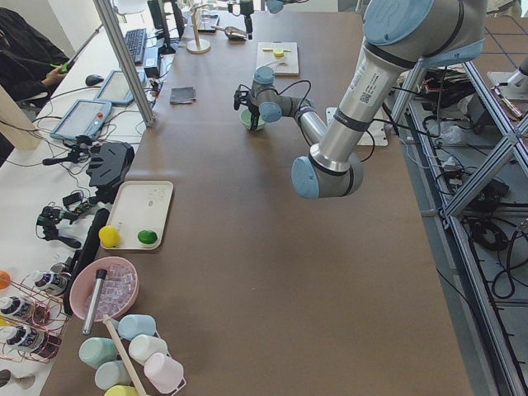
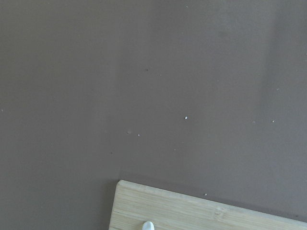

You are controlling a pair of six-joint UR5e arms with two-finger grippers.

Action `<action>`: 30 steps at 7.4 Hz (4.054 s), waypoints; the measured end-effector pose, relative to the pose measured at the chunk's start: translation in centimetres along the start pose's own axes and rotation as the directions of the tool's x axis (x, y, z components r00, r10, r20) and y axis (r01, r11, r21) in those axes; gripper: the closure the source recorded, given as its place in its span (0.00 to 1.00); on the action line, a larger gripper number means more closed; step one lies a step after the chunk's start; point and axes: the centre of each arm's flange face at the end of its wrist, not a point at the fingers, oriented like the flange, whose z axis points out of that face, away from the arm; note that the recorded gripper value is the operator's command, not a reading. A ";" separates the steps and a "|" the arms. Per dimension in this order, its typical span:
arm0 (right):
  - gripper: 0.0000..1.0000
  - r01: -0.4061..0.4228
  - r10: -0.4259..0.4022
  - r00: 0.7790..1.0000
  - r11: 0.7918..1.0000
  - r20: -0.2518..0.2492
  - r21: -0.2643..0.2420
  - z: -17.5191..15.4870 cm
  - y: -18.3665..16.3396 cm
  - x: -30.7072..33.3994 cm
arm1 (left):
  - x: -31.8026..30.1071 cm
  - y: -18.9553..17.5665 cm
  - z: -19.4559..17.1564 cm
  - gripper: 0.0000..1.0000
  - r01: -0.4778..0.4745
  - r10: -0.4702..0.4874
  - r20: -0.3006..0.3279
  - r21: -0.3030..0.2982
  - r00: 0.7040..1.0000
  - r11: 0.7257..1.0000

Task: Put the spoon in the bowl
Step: 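Withdraw the left arm while the right gripper lowers onto the white spoon handle, then lift the white spoon with the right gripper and carry it over the bowl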

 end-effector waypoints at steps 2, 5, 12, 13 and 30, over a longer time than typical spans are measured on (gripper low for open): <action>0.00 0.022 -0.022 1.000 1.000 -0.014 0.004 2.2 0.6 -2.0 | -3.0 -4.9 -7.8 0.02 0.020 -0.020 -0.004 -0.026 1.000 0.999; 0.00 0.148 -0.147 0.989 0.989 -0.024 0.020 7.5 3.7 -4.4 | -7.5 -7.1 -15.3 0.02 -0.084 0.083 0.031 0.035 0.996 0.996; 0.37 0.236 -0.236 0.969 0.972 -0.070 -0.016 13.2 9.9 -3.1 | -10.2 -7.6 -15.1 0.02 -0.177 0.171 0.093 0.061 0.981 0.982; 0.43 0.237 -0.238 0.968 0.971 -0.080 -0.023 13.6 10.3 -3.0 | -10.5 -7.6 -14.9 0.02 -0.176 0.170 0.098 0.058 0.981 0.983; 1.00 0.054 -0.086 0.994 0.929 0.070 0.367 2.9 1.2 -23.7 | -60.4 -9.2 -27.0 0.02 -0.539 0.631 0.423 -0.329 0.650 0.775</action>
